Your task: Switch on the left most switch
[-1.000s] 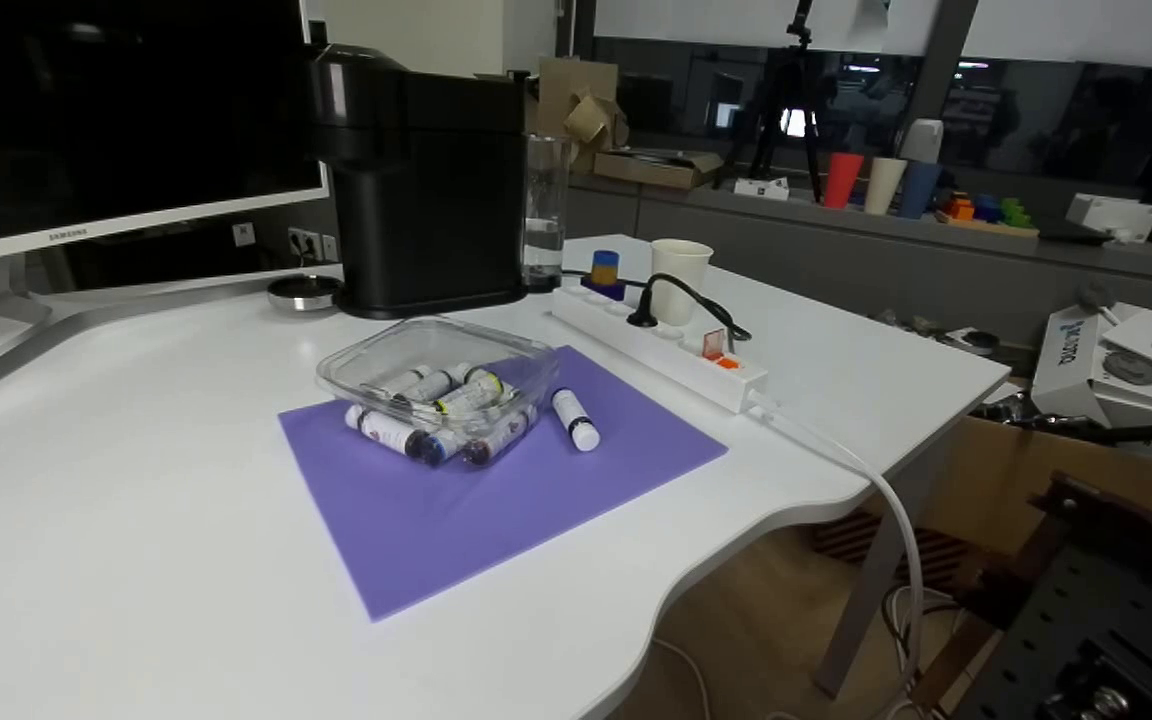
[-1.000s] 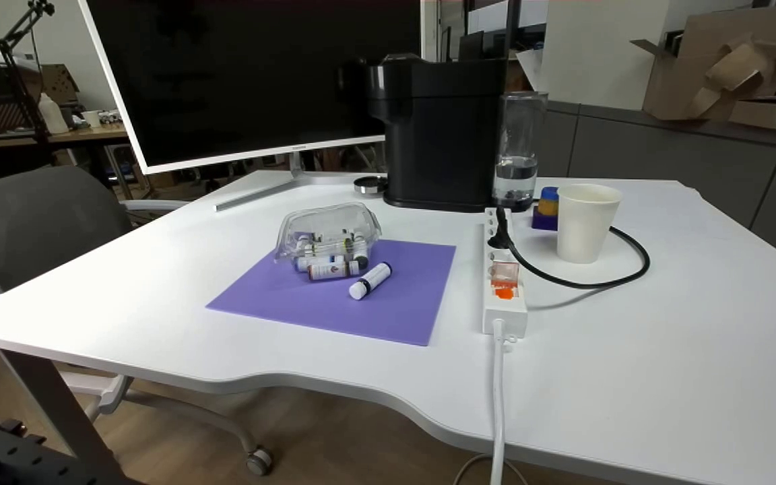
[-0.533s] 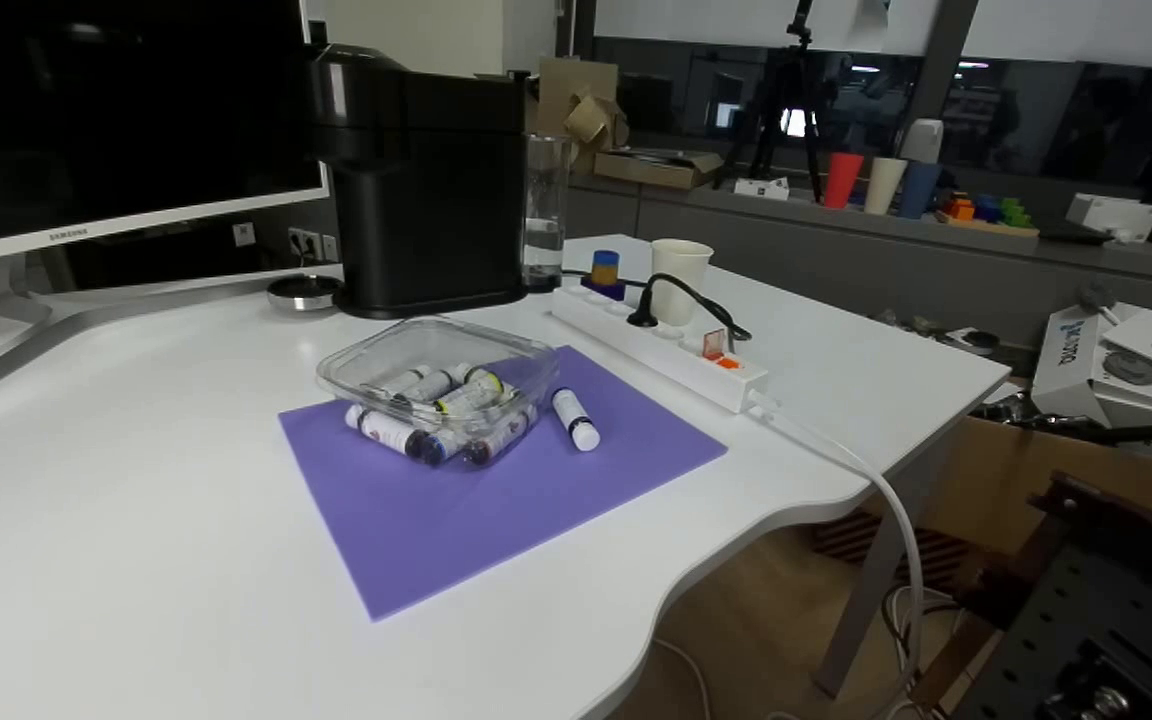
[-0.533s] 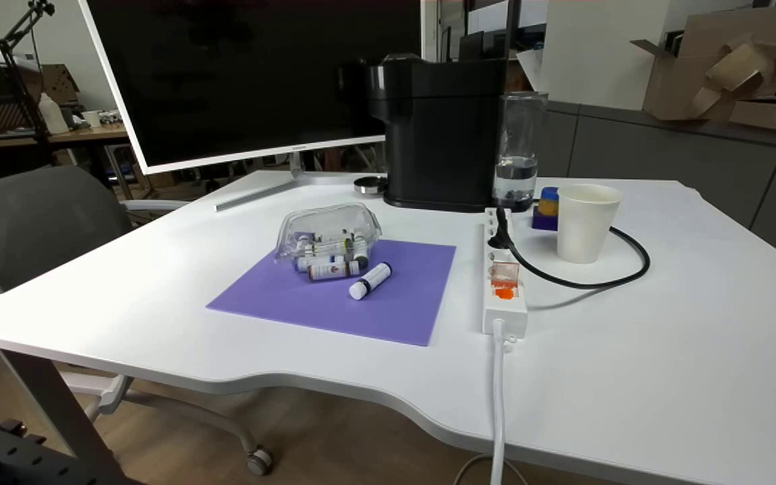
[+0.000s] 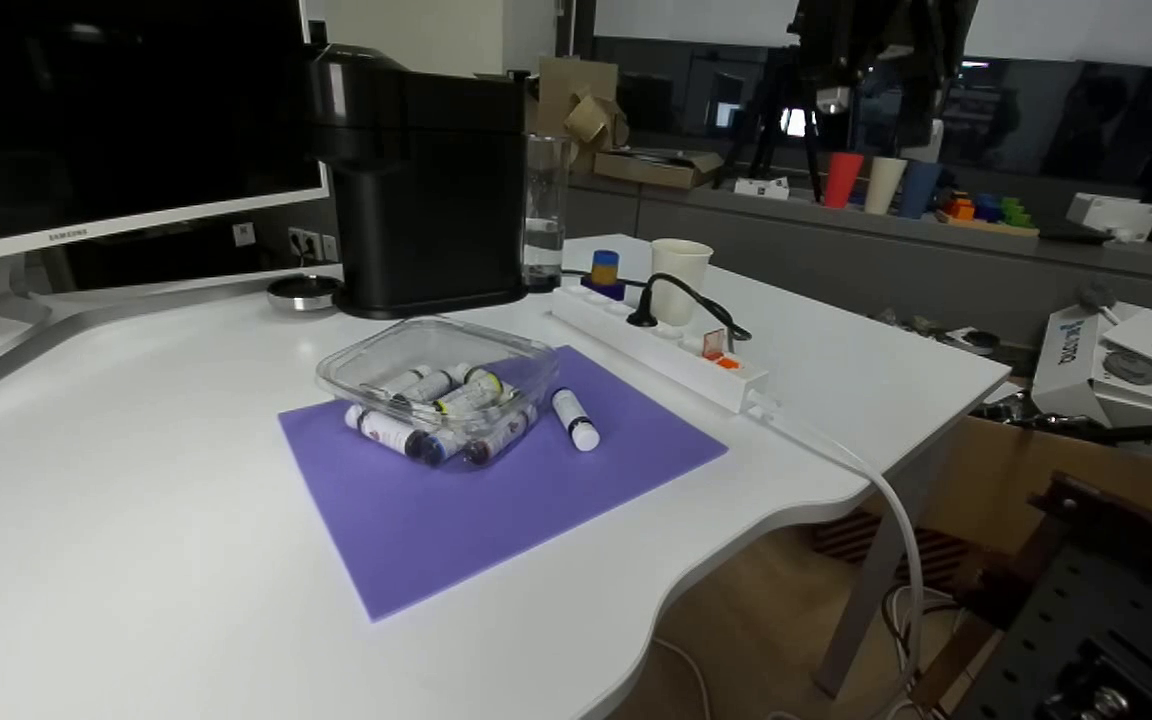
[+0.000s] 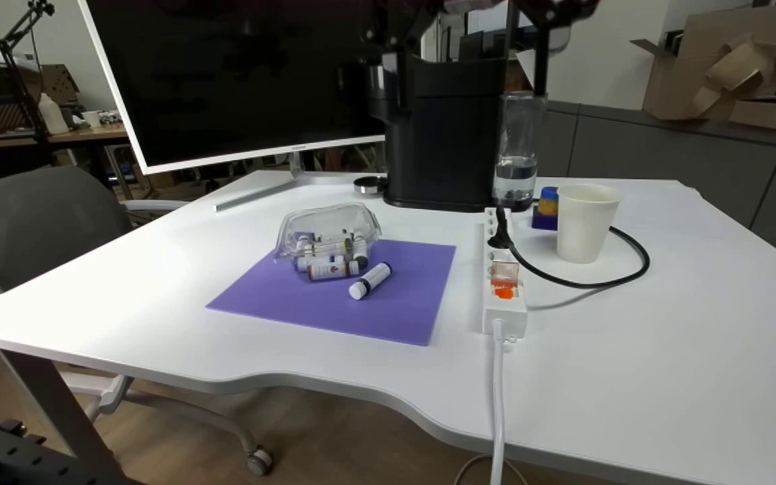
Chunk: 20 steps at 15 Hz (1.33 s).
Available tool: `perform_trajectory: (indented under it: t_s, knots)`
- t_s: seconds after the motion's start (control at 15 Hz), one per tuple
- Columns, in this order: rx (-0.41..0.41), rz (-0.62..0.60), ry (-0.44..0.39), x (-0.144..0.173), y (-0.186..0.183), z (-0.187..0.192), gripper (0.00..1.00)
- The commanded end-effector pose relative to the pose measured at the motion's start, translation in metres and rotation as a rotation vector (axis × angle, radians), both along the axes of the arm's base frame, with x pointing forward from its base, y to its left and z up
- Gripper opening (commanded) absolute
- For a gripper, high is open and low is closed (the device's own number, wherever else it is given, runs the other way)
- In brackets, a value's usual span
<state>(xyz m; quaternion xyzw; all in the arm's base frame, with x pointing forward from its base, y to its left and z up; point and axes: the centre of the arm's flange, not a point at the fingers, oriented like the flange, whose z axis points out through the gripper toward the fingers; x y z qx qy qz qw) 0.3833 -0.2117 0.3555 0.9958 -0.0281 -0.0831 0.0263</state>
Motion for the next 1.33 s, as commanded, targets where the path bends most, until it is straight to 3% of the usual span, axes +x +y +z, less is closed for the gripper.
perform_trajectory:
  t_s: [0.0, 0.2, 0.27, 0.53, 0.67, 0.87, 0.93, 1.07, 1.27]
  knots:
    - [-0.02, 0.065, 0.069, 0.022, -0.028, -0.016, 1.0]
    - [-0.067, 0.054, 0.087, 0.03, -0.031, -0.021, 1.0]
    - [-0.034, 0.066, 0.076, 0.017, -0.023, -0.026, 1.0]
    - [-0.043, 0.07, 0.08, 0.024, -0.026, -0.027, 1.0]
    - [-0.117, 0.072, -0.036, 0.028, -0.022, -0.033, 1.0]
    - [-0.148, 0.124, -0.245, 0.037, -0.017, -0.045, 1.0]
    - [-0.145, 0.13, -0.313, 0.038, -0.016, -0.049, 0.77]
    - [-0.133, 0.101, -0.425, 0.038, -0.015, -0.056, 0.67]
    - [-0.096, 0.031, -0.503, 0.033, -0.02, -0.073, 0.45]
